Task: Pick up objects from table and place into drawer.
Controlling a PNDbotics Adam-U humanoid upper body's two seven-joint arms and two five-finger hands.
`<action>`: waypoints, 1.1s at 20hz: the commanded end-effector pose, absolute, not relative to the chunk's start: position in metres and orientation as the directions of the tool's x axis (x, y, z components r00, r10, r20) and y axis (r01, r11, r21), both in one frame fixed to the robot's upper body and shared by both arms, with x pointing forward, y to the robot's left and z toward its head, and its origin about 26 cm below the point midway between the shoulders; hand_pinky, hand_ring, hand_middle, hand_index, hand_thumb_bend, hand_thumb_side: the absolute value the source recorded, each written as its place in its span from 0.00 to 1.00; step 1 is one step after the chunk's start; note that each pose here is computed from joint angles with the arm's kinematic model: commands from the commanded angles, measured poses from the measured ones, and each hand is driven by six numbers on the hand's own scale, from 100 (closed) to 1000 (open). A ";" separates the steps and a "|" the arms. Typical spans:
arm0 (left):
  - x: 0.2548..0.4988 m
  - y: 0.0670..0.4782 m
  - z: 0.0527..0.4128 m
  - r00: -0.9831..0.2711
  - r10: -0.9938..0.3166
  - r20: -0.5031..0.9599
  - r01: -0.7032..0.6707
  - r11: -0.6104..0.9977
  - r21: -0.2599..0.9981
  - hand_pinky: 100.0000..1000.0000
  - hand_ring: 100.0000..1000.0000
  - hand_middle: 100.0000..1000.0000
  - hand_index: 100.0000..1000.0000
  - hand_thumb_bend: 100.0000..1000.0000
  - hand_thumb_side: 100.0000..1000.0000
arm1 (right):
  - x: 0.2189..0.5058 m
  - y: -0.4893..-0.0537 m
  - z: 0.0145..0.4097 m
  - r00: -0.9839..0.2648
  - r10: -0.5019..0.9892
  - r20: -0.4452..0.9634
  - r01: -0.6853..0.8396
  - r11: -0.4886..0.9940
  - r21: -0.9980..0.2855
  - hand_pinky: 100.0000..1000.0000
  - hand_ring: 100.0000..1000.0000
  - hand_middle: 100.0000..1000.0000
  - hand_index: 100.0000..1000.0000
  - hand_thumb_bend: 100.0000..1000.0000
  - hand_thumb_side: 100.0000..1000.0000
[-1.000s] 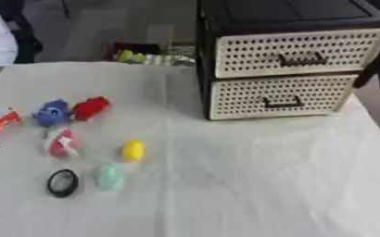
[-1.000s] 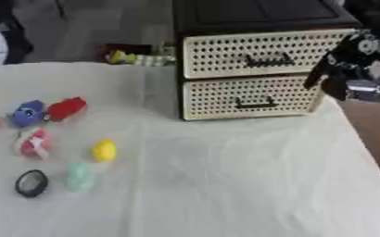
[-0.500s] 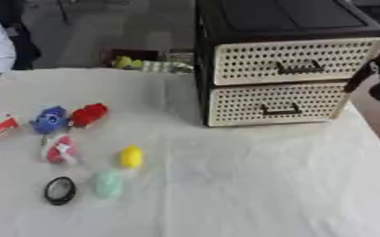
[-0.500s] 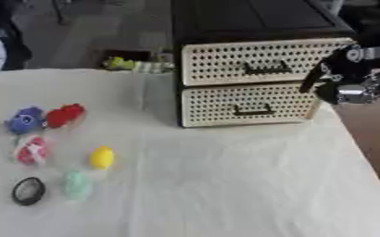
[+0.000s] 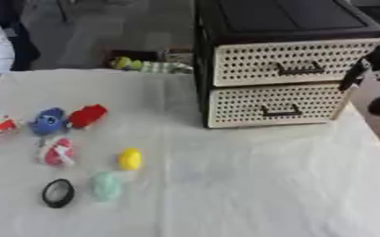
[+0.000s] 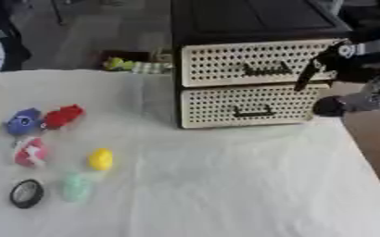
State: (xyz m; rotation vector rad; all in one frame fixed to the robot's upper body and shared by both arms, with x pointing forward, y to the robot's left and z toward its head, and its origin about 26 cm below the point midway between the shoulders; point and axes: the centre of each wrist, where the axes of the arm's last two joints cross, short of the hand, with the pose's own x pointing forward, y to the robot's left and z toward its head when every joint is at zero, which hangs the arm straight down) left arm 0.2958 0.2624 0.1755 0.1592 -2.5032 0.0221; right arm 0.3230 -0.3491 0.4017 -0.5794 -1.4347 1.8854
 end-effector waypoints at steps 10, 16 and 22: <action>0.294 0.262 0.180 -0.810 -0.116 0.575 -0.112 0.993 0.042 0.28 0.54 0.56 0.76 0.00 0.86 | 0.338 -0.351 0.420 -0.643 0.762 0.073 -0.211 -0.085 -0.974 0.00 0.00 0.00 0.80 0.57 0.52; 0.294 0.261 0.180 -0.809 -0.113 0.577 -0.111 0.993 0.039 0.28 0.54 0.56 0.76 0.00 0.86 | 0.340 -0.344 0.424 -0.635 0.768 0.085 -0.206 -0.063 -0.976 0.00 0.00 0.00 0.82 0.55 0.52; 0.295 0.260 0.181 -0.810 -0.108 0.577 -0.106 0.994 0.036 0.28 0.54 0.56 0.76 0.00 0.86 | 0.348 -0.339 0.424 -0.604 0.792 0.086 -0.203 -0.049 -0.978 0.00 0.00 0.00 0.82 0.56 0.52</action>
